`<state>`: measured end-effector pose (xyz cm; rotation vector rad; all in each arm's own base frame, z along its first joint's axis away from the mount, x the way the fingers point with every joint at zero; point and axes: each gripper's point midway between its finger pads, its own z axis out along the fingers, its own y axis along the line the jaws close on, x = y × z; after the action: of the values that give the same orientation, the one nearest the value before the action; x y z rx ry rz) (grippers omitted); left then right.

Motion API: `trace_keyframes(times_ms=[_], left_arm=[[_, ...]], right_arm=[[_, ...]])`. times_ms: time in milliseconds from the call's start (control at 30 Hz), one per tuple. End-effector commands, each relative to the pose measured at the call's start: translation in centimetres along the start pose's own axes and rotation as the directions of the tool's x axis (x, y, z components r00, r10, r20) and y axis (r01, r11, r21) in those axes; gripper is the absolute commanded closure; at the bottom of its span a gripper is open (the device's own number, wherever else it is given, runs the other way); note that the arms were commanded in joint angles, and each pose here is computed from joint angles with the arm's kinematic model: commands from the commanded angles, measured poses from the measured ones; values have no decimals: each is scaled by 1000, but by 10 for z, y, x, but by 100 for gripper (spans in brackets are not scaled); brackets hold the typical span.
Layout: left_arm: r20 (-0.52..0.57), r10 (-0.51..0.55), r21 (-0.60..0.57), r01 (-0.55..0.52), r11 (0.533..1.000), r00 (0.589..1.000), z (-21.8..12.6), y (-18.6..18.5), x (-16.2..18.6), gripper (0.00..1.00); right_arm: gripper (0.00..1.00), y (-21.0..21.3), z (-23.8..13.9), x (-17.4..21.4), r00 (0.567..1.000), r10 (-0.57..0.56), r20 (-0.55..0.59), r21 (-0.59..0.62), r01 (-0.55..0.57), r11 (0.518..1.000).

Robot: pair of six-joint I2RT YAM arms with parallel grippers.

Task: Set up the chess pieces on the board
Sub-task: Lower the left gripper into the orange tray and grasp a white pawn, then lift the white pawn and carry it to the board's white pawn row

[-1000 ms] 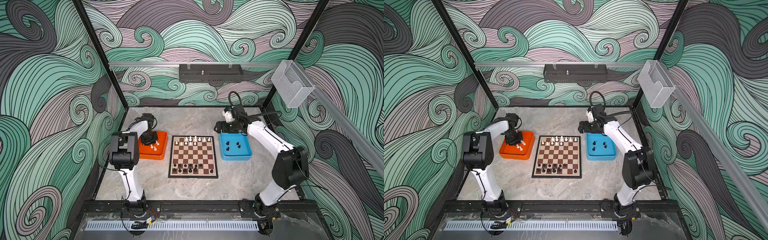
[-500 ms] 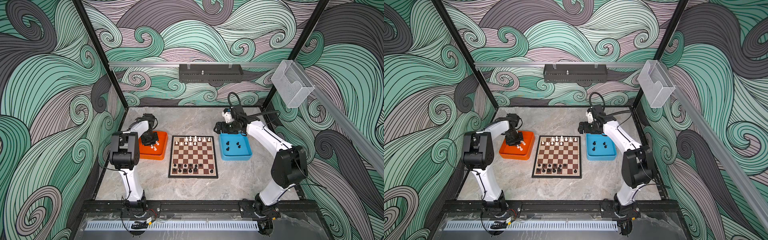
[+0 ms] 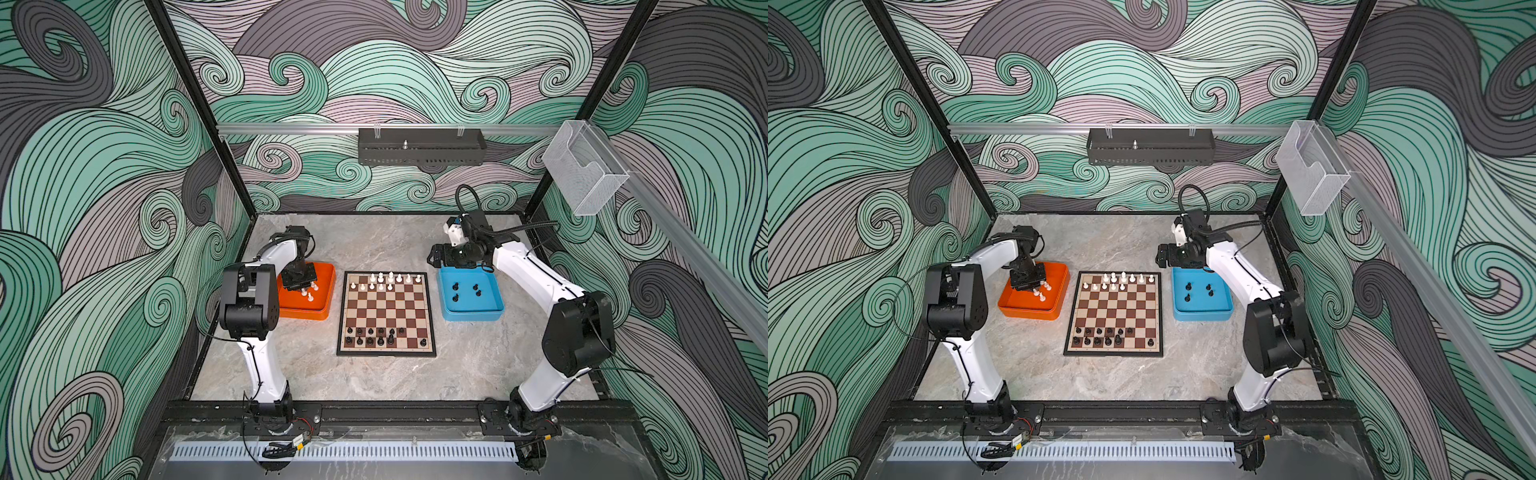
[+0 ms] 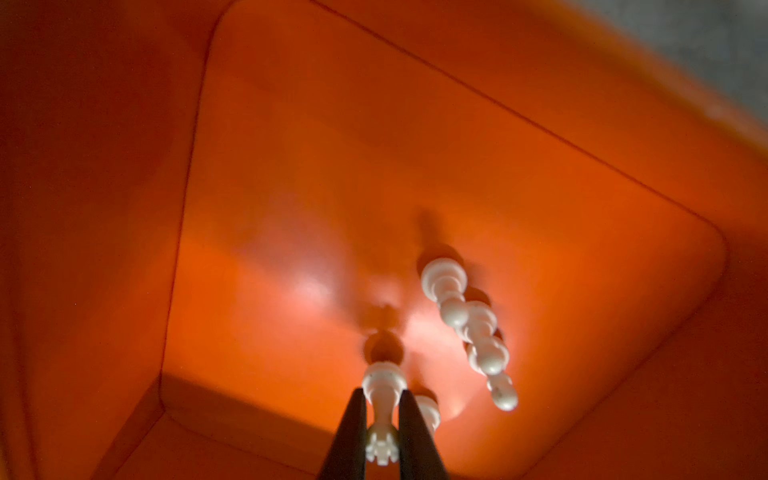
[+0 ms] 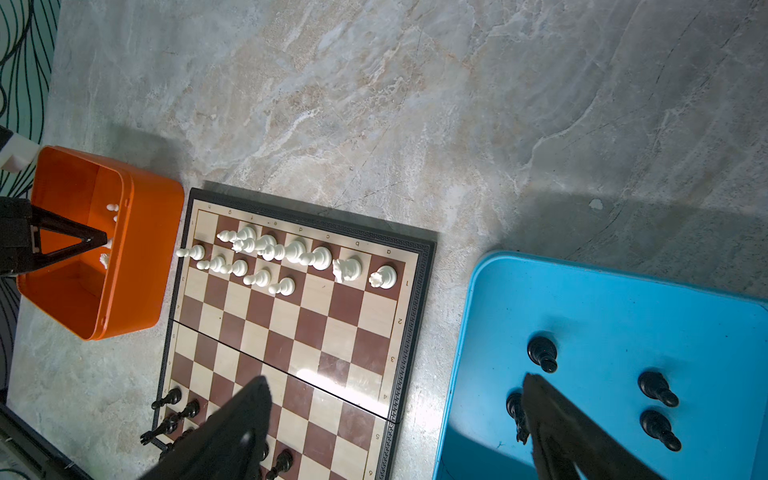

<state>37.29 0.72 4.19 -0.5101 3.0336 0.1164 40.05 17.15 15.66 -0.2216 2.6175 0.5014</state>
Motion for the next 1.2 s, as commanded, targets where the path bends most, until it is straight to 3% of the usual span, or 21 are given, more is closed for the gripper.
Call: trace_keyframes(times_ms=[0,200,467,767,1167], left_arm=[[21,12,-12,-11,1000,1000,-24,2,-2,86],[48,68,-2,-68,998,997,-58,-12,-7,87],[81,193,26,-195,980,978,-91,-66,-10,87],[81,301,83,-307,948,950,-85,-133,-3,87],[23,377,96,-378,921,926,-60,-165,7,87]], right_arm=[[6,0,-1,-2,1000,-6,-4,-4,6,1000],[6,0,-2,-3,1000,-6,-5,-7,6,1000],[6,1,-3,-3,1000,-8,-1,-8,8,1000],[6,-1,0,0,1000,-7,-12,-6,7,1000],[6,-5,5,2,1000,1,-28,-2,-1,1000]])
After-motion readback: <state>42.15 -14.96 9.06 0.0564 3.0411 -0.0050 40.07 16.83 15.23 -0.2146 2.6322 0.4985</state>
